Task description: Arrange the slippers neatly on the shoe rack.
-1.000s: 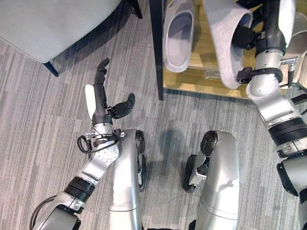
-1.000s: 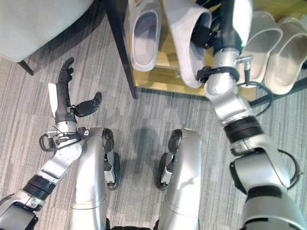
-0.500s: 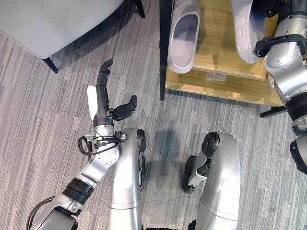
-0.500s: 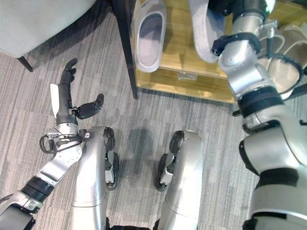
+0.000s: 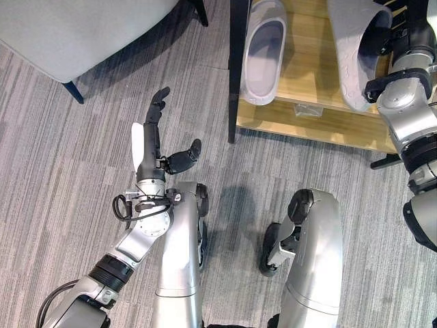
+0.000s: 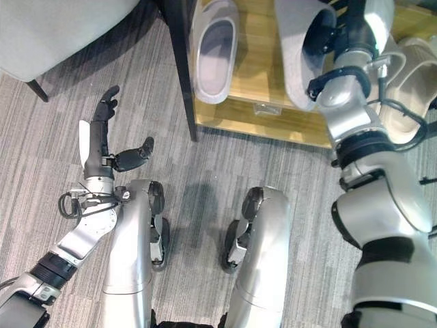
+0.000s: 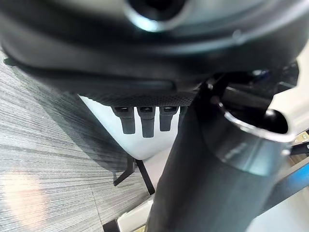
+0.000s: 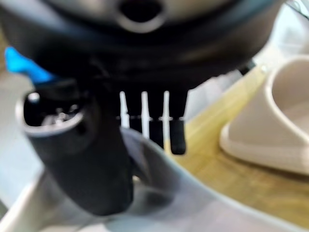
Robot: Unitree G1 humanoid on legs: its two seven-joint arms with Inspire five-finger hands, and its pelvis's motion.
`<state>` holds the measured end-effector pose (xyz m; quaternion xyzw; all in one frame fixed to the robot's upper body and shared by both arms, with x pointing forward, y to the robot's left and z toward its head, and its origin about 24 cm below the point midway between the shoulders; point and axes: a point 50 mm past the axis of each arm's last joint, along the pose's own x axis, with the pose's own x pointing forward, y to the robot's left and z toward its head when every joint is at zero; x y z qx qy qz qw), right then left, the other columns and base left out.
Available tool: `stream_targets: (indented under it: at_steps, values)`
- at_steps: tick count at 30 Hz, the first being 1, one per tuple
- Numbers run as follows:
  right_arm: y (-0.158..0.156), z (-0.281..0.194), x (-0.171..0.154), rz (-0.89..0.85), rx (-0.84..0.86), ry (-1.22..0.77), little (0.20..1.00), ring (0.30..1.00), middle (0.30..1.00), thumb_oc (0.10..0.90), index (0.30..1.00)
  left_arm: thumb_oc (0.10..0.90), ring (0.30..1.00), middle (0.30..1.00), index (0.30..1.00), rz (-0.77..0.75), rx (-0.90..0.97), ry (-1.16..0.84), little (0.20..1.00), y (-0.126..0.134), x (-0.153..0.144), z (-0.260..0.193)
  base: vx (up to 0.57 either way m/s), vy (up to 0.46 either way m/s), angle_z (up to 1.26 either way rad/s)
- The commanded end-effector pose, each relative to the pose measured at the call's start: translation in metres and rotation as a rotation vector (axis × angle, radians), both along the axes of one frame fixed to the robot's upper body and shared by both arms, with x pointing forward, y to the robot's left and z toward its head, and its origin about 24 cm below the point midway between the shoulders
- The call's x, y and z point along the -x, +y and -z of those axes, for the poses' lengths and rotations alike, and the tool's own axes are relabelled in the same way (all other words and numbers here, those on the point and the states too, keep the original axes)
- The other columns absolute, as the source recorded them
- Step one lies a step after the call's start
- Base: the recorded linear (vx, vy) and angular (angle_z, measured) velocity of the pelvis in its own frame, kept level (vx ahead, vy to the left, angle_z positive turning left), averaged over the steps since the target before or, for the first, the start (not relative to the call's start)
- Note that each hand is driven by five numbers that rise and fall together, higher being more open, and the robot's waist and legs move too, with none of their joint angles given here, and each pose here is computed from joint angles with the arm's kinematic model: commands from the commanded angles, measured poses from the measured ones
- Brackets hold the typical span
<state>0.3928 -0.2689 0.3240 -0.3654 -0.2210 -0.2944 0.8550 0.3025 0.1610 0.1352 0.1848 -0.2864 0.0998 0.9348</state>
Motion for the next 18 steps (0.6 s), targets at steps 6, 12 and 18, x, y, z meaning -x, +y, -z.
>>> stream_targets:
  at_steps: [6, 12, 18]
  values:
    - [0.014, -0.067, 0.014, -0.039, 0.014, -0.214, 0.300, 0.300, 0.300, 0.400, 0.300, 0.800, 0.900, 0.900, 0.900, 0.197, 0.051, -0.134, 0.900, -0.026, 0.022, -0.016, 0.00, 0.000, 0.00]
    - [0.009, -0.065, 0.013, 0.012, 0.008, -0.198, 0.900, 0.900, 0.900, 0.800, 0.900, 0.800, 0.900, 0.900, 0.900, 0.170, 0.069, -0.112, 0.900, -0.023, 0.019, -0.012, 0.00, 0.000, 0.00]
    - [0.005, -0.067, 0.015, 0.013, 0.004, -0.209, 0.900, 0.900, 0.900, 0.800, 0.900, 0.800, 0.900, 0.900, 0.900, 0.155, 0.065, -0.095, 0.900, -0.021, 0.019, -0.008, 0.00, 0.000, 0.00]
